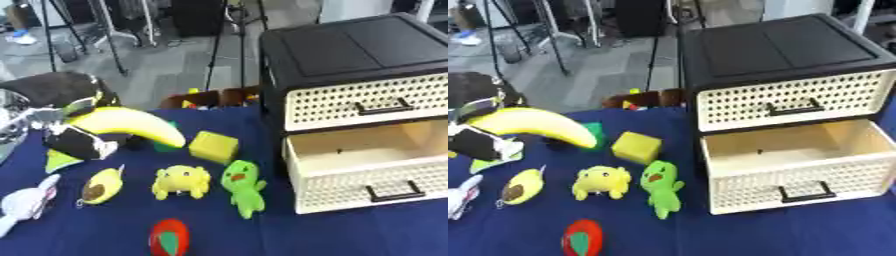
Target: Pick up objects from table and place into drawer.
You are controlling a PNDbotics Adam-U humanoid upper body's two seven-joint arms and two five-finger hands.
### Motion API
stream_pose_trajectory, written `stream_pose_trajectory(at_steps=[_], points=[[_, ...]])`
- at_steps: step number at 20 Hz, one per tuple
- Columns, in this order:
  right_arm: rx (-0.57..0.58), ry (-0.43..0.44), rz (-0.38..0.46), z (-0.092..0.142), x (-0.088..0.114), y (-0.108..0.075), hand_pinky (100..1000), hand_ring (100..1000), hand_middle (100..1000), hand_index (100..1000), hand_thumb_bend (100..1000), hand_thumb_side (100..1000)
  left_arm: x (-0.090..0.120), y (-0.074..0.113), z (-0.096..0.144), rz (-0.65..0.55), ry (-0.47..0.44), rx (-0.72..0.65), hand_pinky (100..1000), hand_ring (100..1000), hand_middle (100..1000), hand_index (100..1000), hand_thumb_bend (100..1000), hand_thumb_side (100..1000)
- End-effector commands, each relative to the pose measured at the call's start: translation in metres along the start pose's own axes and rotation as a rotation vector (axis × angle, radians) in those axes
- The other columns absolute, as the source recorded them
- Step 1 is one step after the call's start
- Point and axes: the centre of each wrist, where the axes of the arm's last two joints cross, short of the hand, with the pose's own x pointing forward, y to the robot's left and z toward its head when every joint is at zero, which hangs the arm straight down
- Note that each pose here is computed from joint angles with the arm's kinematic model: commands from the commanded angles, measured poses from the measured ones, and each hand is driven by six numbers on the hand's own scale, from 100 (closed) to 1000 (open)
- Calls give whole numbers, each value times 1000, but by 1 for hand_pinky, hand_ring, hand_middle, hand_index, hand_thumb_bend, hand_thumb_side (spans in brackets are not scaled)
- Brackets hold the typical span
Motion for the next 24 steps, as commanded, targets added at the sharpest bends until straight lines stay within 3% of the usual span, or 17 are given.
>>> stream_pose_trajectory(at_steps=[1, 2, 5, 6, 7, 13, 19, 24], points=[[-13, -28, -9, -9, 4, -4, 414, 506, 504, 758, 100, 836, 5, 17, -4, 3, -21, 59, 100, 366, 455, 626, 100, 726], [-12, -28, -12, -9, 4, -4, 414, 506, 504, 758, 100, 819, 8, 20, -8, 12, -34, 74, 100, 364, 448, 623, 100, 443], [-11, -29, -17, -10, 5, -3, 414, 506, 504, 758, 100, 818, 18, 27, -20, 34, -68, 98, 100, 362, 445, 618, 100, 443], [-11, -29, -18, -10, 5, -3, 414, 505, 503, 758, 100, 822, 21, 29, -22, 38, -78, 104, 100, 358, 439, 614, 100, 522], [-11, -29, -20, -11, 5, -3, 414, 505, 503, 757, 100, 818, 26, 32, -26, 46, -94, 115, 100, 358, 438, 613, 100, 445], [-11, -30, -33, -12, 6, -2, 414, 505, 503, 756, 100, 816, 50, 47, -47, 108, -148, 164, 100, 348, 424, 601, 100, 447], [-11, -24, -45, -13, 7, -1, 414, 504, 501, 754, 100, 813, 62, 48, -75, 194, -117, 170, 100, 340, 414, 589, 100, 440], [-22, -32, -68, -17, 10, 1, 414, 505, 502, 754, 100, 812, 68, 35, -105, 319, -53, 144, 100, 331, 401, 571, 100, 434]])
